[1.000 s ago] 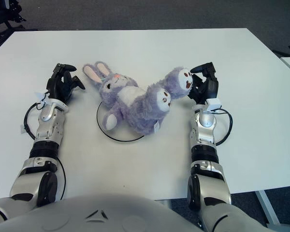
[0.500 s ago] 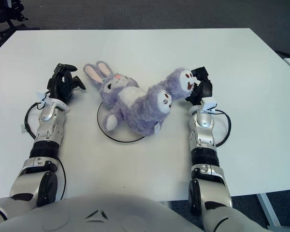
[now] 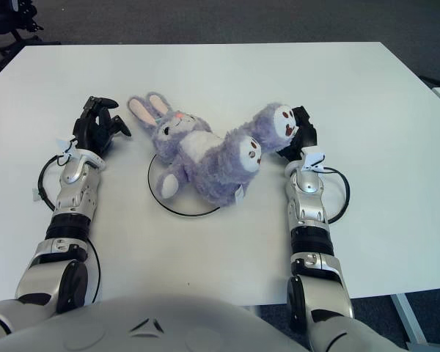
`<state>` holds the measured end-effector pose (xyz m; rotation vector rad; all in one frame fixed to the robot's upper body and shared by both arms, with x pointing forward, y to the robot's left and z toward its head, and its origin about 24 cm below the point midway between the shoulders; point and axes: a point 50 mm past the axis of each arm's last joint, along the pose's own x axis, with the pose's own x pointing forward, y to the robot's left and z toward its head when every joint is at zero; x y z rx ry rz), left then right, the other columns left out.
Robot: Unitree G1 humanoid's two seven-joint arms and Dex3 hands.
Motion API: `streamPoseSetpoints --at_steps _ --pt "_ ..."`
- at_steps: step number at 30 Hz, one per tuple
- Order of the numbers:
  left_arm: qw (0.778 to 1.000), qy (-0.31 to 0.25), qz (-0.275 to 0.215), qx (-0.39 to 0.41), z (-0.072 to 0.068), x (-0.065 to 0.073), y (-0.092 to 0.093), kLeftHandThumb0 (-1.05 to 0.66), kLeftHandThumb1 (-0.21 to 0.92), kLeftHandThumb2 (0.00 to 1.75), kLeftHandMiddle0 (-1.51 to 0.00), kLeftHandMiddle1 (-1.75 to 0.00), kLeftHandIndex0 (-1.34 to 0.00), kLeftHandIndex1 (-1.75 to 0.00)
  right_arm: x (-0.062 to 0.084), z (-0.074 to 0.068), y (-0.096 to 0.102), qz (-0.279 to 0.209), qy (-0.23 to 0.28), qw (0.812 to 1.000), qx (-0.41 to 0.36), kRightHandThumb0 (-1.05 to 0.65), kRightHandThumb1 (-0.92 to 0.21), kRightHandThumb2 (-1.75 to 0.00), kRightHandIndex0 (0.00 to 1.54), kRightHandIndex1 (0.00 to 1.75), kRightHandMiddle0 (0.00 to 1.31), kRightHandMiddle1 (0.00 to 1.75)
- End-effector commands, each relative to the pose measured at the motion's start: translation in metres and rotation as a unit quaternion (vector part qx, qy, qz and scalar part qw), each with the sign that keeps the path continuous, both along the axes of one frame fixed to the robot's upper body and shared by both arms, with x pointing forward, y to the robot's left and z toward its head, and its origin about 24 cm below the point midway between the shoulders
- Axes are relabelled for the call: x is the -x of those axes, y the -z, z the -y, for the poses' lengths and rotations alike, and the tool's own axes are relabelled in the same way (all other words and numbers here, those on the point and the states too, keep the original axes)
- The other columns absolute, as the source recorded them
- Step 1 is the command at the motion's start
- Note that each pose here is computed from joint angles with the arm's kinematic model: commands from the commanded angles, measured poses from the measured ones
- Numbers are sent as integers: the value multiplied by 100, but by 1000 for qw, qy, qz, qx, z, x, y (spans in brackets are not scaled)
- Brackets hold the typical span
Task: Put the doll into the plate.
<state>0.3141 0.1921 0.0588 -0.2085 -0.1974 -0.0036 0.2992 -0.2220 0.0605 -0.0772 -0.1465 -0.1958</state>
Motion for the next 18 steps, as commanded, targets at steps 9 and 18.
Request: streamPoseSetpoints --at_steps 9,18 --pt "999 -6 -49 6 -2 12 25 -35 92 45 -96 -175 -27 -168 5 2 13 -40 -2 999 3 -38 -68 -83 95 175 35 175" --pt "999 -6 -52 5 -2 12 26 -35 92 45 -96 -175 -27 -168 5 2 14 -43 -1 999 3 -38 -67 -85 95 175 35 175"
